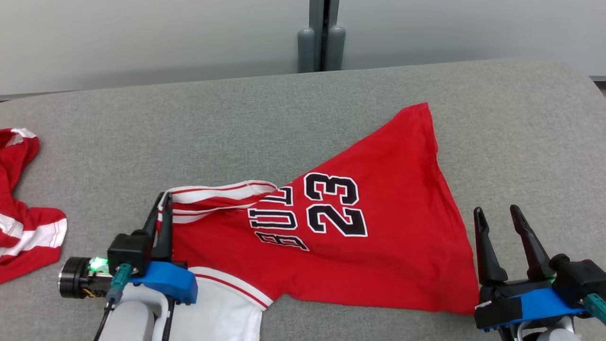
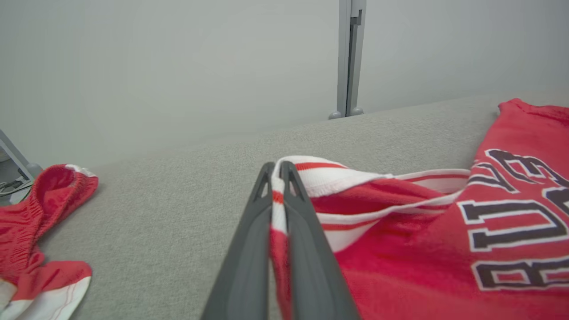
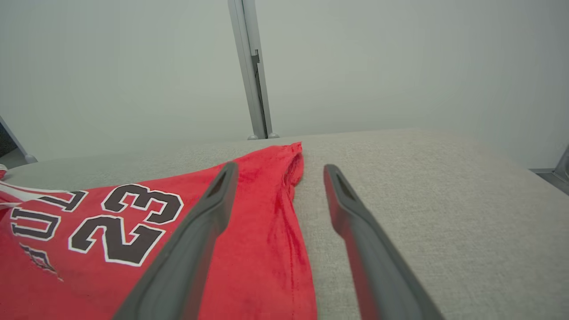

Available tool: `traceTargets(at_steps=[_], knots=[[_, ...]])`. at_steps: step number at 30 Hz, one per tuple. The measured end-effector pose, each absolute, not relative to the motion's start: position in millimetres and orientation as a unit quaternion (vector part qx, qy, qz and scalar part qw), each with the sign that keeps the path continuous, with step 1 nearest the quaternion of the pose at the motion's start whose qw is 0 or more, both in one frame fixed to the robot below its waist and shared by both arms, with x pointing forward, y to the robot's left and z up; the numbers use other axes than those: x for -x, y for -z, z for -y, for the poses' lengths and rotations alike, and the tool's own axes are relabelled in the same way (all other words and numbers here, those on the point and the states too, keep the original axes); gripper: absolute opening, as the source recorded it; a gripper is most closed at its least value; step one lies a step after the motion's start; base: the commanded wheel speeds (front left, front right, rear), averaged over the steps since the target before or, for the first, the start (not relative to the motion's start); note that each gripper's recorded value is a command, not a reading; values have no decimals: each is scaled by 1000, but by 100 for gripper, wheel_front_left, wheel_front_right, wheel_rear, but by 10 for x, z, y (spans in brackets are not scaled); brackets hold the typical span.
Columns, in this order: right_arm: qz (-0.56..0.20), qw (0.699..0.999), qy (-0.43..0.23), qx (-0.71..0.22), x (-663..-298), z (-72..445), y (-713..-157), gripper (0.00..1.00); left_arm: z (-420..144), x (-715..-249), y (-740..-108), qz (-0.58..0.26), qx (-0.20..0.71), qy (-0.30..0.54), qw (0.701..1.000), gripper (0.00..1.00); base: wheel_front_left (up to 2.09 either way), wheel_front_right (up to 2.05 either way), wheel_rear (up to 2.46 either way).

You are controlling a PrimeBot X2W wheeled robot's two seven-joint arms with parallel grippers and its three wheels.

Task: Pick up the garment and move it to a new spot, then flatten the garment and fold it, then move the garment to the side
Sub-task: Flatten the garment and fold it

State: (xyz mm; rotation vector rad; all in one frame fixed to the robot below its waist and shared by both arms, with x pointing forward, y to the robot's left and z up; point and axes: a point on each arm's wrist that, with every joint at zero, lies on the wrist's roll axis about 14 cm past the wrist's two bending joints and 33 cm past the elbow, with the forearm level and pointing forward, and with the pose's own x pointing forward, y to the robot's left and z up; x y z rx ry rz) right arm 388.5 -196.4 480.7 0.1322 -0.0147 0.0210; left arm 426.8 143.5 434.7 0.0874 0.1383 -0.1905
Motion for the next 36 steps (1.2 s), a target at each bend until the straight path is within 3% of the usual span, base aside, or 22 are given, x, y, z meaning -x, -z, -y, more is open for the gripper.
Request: traceTargets(at_steps=[8, 9, 10, 12, 20, 36], knots=[[-8, 998, 10, -64, -3821, 2094, -4712, 100, -1664, -4428, -4357, -70, -47, 66, 994, 0, 0, 0, 0], [-9, 998, 11, -63, -3816, 2099, -4704, 100, -1667, -4437, -4356, -70, -48, 65, 994, 6, 0, 0, 0], [-10, 998, 12, -63, -3811, 2105, -4698, 100, -1659, -4445, -4351, -71, -46, 65, 994, 46, 0, 0, 0], [-11, 998, 12, -63, -3808, 2110, -4692, 100, -1659, -4454, -4347, -72, -45, 65, 994, 100, 0, 0, 0], [-5, 998, 11, -63, -3826, 2106, -4730, 100, -1666, -4508, -4664, -21, -28, 49, 998, 100, 0, 0, 0], [28, 997, -27, -62, -3853, 1856, -4958, 100, -1782, -4018, -4939, 22, 2, 22, 1000, 100, 0, 0, 0]])
